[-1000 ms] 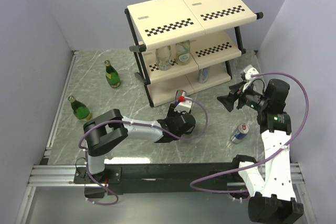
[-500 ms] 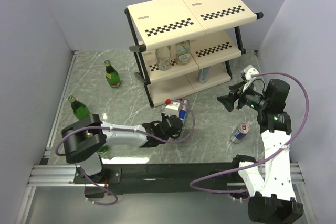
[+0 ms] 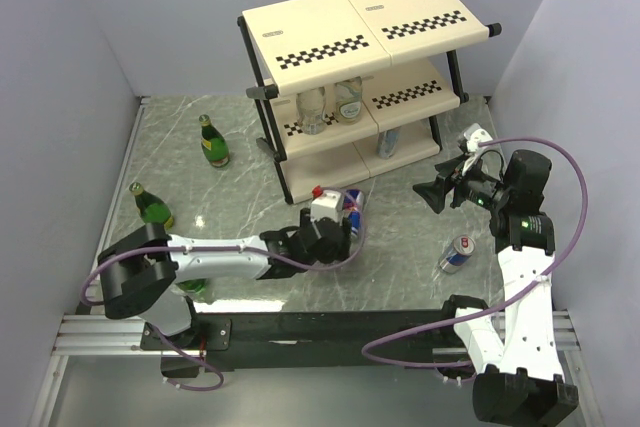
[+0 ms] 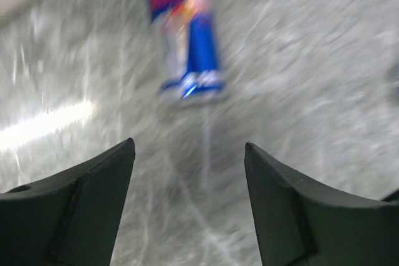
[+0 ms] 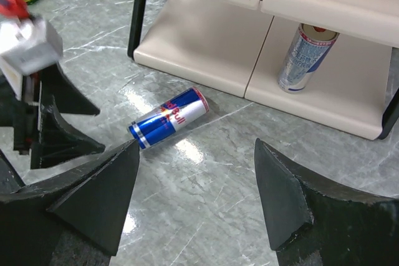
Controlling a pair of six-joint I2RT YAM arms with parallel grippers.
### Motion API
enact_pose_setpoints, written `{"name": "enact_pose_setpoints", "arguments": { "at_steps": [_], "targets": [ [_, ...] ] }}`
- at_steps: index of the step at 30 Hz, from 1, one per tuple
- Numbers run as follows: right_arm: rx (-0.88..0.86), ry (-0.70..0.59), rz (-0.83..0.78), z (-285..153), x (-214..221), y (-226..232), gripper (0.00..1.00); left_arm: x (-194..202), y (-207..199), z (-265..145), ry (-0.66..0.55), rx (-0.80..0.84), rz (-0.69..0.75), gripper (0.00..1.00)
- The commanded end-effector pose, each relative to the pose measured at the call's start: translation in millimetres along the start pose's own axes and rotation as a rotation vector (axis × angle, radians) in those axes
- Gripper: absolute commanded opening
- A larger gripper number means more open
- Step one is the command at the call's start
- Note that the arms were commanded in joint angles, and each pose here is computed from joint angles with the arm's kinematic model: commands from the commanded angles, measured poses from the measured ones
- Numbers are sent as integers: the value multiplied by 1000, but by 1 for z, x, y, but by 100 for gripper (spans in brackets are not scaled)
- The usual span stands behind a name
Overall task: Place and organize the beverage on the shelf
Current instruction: Pick up the drink from the center of the board.
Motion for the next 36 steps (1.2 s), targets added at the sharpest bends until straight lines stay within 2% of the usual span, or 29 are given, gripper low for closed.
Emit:
{"name": "enact_pose_setpoints", "arguments": {
  "at_steps": [1,3,5,6,8,10,11,12,14,24,27,30,31,33,34,36],
  "targets": [
    [-9,-12,-17,-1,-4,1,80,-61,-18,-12,-85,33,16,77],
    [-9,-13,-17,-1,-4,1,80,-78,-17,-1,-70,34,9,77],
    [-11,-12,-15,-1,-3,2,80,-72,-6,17,19,27,34,77],
    [-11,-13,-15,-2,-4,1,80,-86,-10,21,19,34,29,77],
    [-11,-13,-17,-2,-4,2,80,-74,2,37,114,-8,64,77],
    [-9,-16,-18,-2,-4,2,80,-88,-1,44,123,-9,77,78],
    [-11,-15,-17,-2,-4,2,80,-77,7,53,181,-38,91,78],
    [-11,-16,-17,-2,-4,2,80,-84,5,56,180,-34,91,78],
    [-14,-13,-18,-2,-4,2,80,-74,12,66,239,-41,108,78],
    [-14,-14,-14,-2,-3,1,80,-38,12,99,383,-11,136,74],
    [-14,-15,-13,-3,-3,1,80,-34,11,101,393,-5,135,65],
    [-11,-15,-13,-3,-4,1,80,-33,12,101,393,-6,130,50],
    [-12,-15,-13,-3,-3,1,80,-36,10,101,380,-1,127,40],
    [-10,-16,-11,-3,-4,1,80,-40,7,93,357,26,117,28],
    [-11,-16,-12,-3,-4,1,80,-44,5,90,337,43,113,17],
    [-12,-14,-7,-3,-3,1,80,-46,1,84,282,76,107,8]
  ]
}}
Point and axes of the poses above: each gripper's point midway between its finger pads, its own z axis out along the fingers, its own y axis along the line the jaws close on, x = y × z, the point moved 2 cm from there along -z, back along the fingers, and after that the axes turned 9 degrees about z, right-handed, at the moved point
